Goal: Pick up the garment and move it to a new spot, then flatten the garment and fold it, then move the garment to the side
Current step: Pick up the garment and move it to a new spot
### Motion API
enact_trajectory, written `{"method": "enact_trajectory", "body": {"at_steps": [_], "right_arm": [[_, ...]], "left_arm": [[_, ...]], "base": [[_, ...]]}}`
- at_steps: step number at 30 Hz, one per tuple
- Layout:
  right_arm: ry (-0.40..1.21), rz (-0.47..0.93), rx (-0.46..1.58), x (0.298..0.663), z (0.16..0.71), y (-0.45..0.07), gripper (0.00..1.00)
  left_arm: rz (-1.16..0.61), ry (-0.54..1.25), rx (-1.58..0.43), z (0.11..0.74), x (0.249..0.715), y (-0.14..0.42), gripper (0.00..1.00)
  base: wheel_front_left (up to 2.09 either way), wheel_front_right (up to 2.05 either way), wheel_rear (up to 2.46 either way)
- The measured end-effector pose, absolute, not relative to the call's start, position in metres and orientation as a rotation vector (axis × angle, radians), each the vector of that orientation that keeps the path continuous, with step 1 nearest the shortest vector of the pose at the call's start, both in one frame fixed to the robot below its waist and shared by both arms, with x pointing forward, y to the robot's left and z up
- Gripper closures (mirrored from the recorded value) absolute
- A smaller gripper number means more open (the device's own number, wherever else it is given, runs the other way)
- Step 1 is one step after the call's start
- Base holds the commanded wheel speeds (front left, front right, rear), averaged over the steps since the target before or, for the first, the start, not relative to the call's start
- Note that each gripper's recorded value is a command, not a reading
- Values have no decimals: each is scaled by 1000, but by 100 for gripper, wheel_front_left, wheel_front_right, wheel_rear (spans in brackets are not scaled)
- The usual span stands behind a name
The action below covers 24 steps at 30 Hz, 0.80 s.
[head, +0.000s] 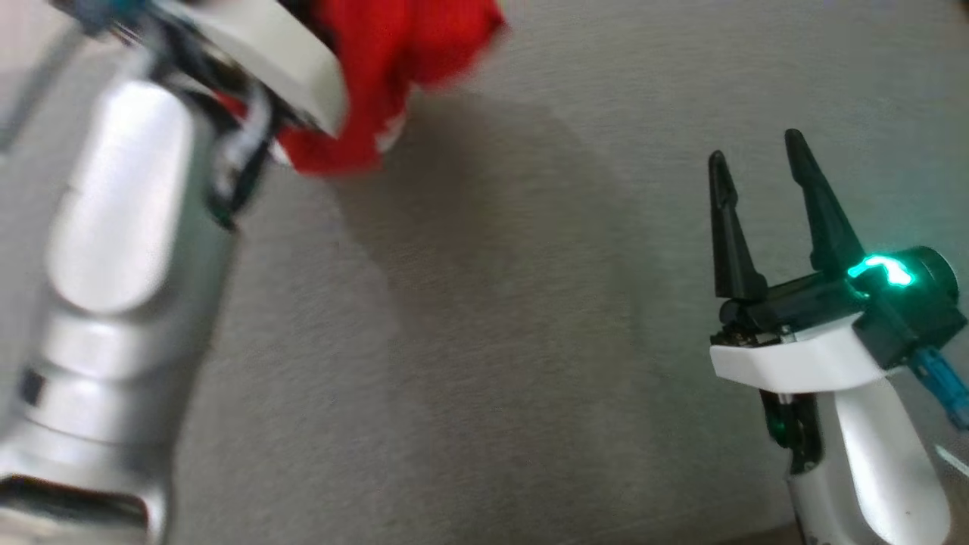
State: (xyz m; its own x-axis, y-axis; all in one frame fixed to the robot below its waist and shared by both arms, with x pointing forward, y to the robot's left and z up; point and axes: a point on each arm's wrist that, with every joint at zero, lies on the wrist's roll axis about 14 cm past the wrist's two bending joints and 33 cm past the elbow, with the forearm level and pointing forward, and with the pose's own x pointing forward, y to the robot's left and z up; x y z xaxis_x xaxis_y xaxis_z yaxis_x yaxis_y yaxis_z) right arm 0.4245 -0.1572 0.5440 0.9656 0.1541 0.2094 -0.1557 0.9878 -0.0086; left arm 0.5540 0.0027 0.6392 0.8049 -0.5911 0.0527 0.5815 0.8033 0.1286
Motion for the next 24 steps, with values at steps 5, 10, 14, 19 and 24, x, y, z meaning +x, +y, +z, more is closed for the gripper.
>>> {"method": "enact_trajectory", "body": {"at_steps": [5,10,14,19,24], "right_arm": [[-214,46,3,405,549,-194,0],[-163,-17,5,404,532,-214,0],[-123,-42,3,407,518,-222,0],[-114,-31,17,412,513,-217,0],[-139,2,34,411,521,-205,0]], "left_arm": [[-833,28,12,593,513,-76,100],[-921,150,-100,519,480,-118,100],[-916,162,-155,477,461,-123,0],[-844,52,-164,482,459,-112,0],[-688,-43,-162,508,465,-78,0]], "base": [[0,0,0],[0,0,0],[0,0,0],[0,0,0],[0,0,0]]}}
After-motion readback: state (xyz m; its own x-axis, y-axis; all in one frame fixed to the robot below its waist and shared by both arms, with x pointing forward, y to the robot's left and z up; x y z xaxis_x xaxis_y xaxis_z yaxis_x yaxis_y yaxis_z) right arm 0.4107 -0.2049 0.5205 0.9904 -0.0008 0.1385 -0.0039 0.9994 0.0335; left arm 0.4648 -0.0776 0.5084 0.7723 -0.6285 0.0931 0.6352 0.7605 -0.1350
